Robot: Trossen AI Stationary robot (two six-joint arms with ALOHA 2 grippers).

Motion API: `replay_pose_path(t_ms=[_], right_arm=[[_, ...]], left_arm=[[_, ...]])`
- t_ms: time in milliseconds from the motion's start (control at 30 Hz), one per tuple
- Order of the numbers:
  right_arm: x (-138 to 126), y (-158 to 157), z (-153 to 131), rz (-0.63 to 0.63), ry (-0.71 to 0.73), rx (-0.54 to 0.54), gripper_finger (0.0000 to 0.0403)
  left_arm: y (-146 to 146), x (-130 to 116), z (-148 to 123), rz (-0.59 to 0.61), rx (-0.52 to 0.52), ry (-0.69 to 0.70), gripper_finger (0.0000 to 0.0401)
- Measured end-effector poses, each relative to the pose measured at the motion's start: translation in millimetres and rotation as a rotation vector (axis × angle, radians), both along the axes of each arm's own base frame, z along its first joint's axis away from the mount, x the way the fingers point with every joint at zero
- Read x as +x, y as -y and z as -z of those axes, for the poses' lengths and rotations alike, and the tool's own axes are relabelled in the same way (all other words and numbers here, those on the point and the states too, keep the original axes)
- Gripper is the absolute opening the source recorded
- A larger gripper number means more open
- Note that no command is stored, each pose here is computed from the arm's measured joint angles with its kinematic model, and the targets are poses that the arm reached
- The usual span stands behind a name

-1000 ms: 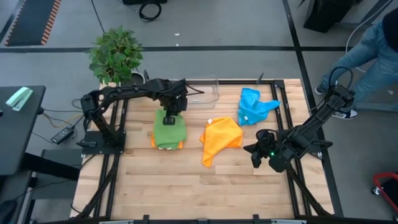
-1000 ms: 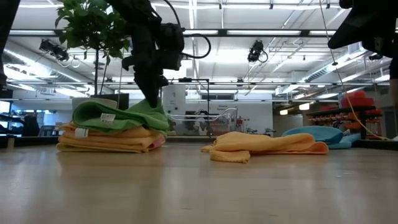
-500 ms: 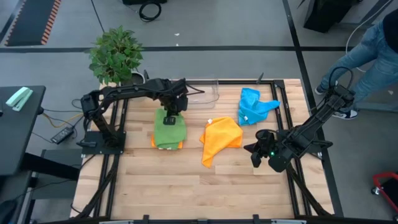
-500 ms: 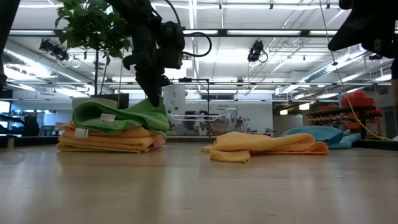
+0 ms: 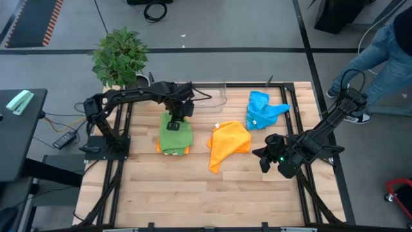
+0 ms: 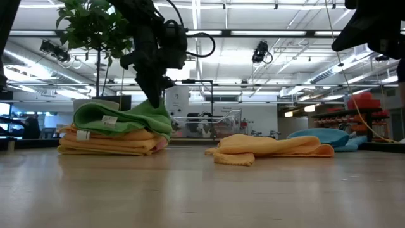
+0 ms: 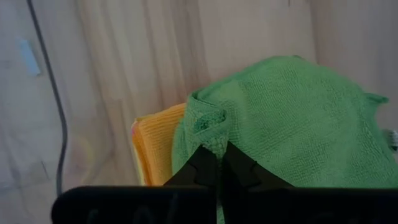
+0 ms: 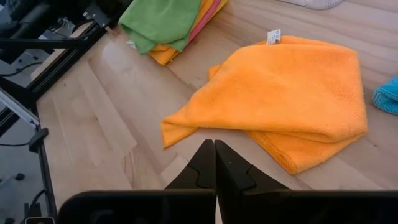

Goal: Fold microfiber towels
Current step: Stack the folded green microfiber cloth on top of the folded orange microfiber cloth

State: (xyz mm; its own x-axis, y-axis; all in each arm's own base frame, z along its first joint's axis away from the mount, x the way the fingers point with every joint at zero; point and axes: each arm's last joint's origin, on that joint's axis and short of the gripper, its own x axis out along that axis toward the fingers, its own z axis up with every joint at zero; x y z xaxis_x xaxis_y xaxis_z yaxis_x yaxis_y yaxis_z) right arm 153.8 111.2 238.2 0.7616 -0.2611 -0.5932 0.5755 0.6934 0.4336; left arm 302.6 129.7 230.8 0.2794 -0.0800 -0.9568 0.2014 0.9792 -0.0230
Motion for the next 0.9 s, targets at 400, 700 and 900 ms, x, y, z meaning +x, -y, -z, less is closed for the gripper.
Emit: replay_pose_path(t_ms=[400, 700, 900], right_arm=[[0.1, 0.6, -0.5, 0.015, 0.015, -0.017, 0.0001], [0.2, 0.8, -0.5, 0.016, 0.016, -0.022, 0.0001], [8.4, 3.4, -1.2, 0.063, 0.048, 0.028, 0.0001]], left_arm=[[6.7, -9.1, 1.9, 0.074, -0.034, -0.097, 0.0007], [13.3, -5.8, 1.7, 0.148, -0.029, -0.081, 0.0009], [6.5, -0.9, 0.9, 0.086, 0.030, -0.038, 0.0006]])
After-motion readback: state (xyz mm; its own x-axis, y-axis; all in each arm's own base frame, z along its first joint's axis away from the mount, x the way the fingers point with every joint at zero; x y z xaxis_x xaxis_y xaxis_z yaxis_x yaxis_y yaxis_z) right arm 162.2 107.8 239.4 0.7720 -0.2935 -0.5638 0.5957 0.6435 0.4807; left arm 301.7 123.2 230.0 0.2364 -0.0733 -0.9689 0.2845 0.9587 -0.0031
